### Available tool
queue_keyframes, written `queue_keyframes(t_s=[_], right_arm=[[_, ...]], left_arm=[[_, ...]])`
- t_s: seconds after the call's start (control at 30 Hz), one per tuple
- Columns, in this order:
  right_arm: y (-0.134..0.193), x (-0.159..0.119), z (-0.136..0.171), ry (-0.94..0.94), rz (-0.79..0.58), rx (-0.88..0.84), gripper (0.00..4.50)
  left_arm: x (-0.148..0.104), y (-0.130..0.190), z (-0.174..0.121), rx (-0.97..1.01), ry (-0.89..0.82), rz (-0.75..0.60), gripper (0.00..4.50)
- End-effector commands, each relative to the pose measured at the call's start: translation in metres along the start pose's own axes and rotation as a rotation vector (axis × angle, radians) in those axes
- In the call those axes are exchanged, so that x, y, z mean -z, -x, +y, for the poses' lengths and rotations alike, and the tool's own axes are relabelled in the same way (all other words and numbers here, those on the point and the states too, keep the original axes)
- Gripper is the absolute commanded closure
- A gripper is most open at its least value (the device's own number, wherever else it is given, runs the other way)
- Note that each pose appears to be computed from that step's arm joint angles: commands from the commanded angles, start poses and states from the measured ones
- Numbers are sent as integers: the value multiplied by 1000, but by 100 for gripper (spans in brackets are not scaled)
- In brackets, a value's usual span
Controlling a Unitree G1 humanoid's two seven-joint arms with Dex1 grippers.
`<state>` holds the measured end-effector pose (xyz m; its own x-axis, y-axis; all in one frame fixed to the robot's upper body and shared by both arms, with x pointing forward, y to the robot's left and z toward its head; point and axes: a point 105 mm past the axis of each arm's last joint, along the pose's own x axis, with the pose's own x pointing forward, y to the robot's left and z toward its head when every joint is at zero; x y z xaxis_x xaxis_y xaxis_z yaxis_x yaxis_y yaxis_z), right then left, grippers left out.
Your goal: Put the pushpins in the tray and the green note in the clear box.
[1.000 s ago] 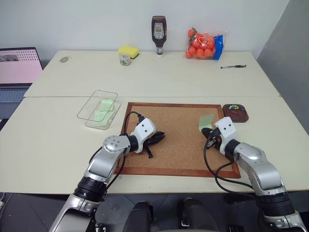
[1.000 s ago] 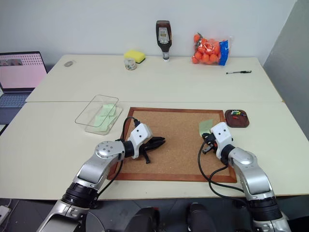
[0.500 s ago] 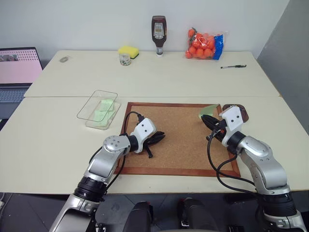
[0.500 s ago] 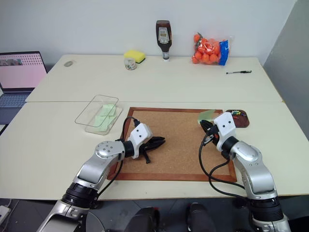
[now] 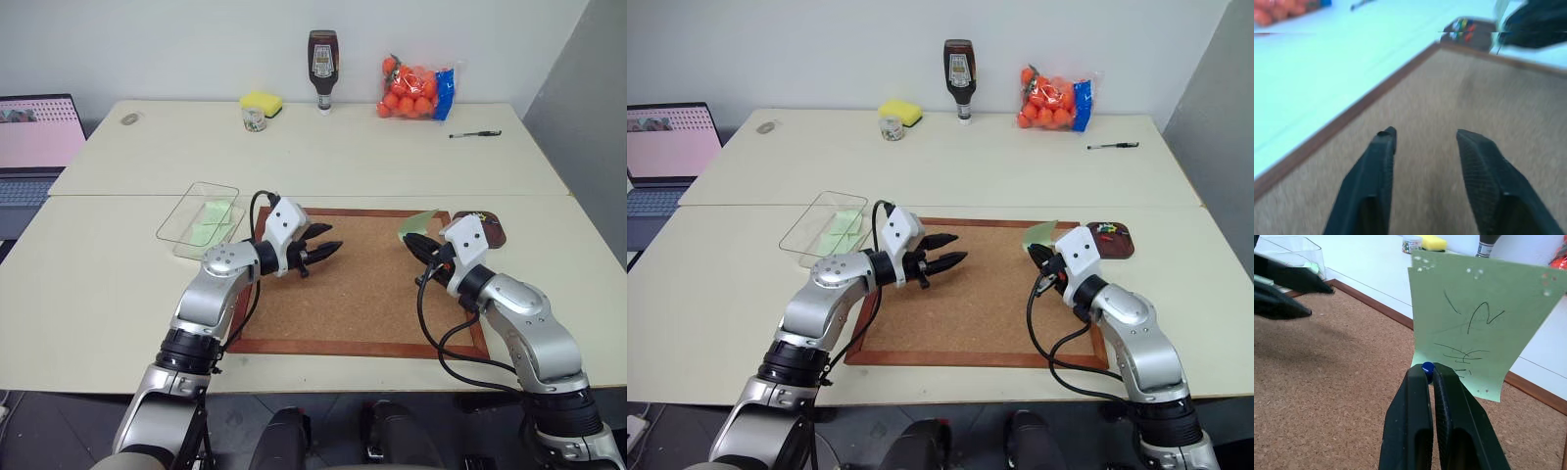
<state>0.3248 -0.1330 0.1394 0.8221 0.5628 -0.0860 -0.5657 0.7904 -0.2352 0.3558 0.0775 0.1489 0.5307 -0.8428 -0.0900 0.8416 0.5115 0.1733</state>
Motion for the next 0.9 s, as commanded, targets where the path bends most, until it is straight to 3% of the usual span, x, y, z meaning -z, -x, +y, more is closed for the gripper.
queue_keyframes(t_s=[0.03,0.2,0.7,0.9], right_arm=[[-1,-13,1,27,-19,-13,450],[-4,-18,8,32,-16,-42,450],[-8,-25,20,43,-3,-91,450],[-9,-29,22,43,-17,-96,450]], left_arm=[[-29,-4,-4,62,9,-114,153],[-37,-14,-21,170,-14,-126,61],[-48,-58,-34,231,-13,-179,61],[-42,-74,-26,177,-32,-161,161]])
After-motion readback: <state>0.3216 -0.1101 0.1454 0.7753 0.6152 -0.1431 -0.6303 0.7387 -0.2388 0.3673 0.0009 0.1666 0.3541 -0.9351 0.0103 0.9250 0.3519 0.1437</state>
